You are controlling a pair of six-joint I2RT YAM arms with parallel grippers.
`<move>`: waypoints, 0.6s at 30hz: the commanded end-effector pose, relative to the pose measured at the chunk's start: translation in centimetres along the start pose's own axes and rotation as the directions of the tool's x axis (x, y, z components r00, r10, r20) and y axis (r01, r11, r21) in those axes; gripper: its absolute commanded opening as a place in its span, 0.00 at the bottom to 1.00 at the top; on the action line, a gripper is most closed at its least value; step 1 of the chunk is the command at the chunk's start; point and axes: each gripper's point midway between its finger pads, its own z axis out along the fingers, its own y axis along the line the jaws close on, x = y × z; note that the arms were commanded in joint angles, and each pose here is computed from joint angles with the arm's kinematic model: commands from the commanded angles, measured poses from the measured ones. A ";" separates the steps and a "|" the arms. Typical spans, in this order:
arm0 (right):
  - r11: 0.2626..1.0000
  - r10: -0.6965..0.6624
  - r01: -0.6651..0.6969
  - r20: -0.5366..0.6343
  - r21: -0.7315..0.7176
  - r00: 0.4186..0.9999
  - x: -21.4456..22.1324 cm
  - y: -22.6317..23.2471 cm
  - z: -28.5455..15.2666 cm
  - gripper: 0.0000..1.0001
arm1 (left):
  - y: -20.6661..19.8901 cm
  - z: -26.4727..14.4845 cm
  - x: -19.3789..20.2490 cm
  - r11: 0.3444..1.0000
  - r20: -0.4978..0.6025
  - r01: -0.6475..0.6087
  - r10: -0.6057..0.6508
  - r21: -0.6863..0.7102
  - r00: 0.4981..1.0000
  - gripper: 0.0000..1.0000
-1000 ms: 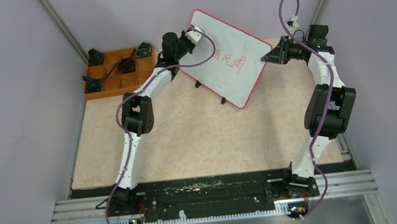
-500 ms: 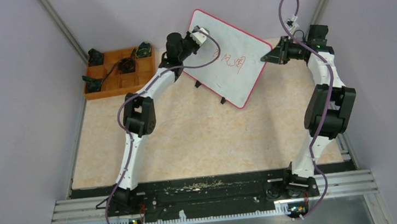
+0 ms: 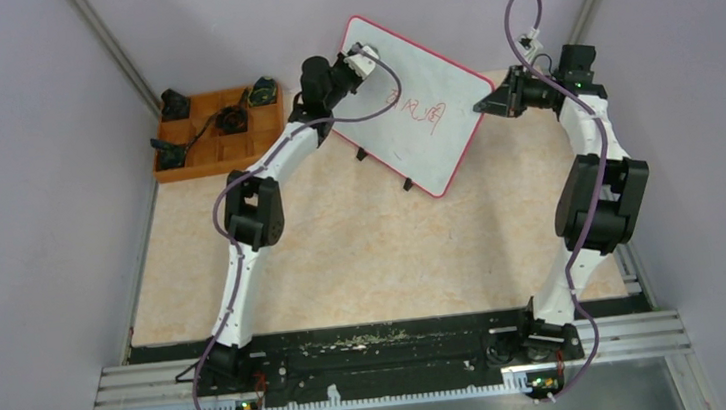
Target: Erase the whiteboard
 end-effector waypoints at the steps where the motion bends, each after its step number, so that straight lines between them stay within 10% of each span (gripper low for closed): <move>1: 0.989 -0.136 0.138 0.027 -0.055 0.990 -1.8 2.8 0.3 0.00 | 3.5 -0.2 -2.4 0.996 0.046 -0.046 0.050 -0.081 0.998 0.00; 18: 0.989 -0.136 0.137 0.025 -0.056 0.990 -1.7 2.7 0.4 0.00 | 5.1 -0.6 0.4 0.990 -0.003 -0.074 0.074 -0.117 0.997 0.00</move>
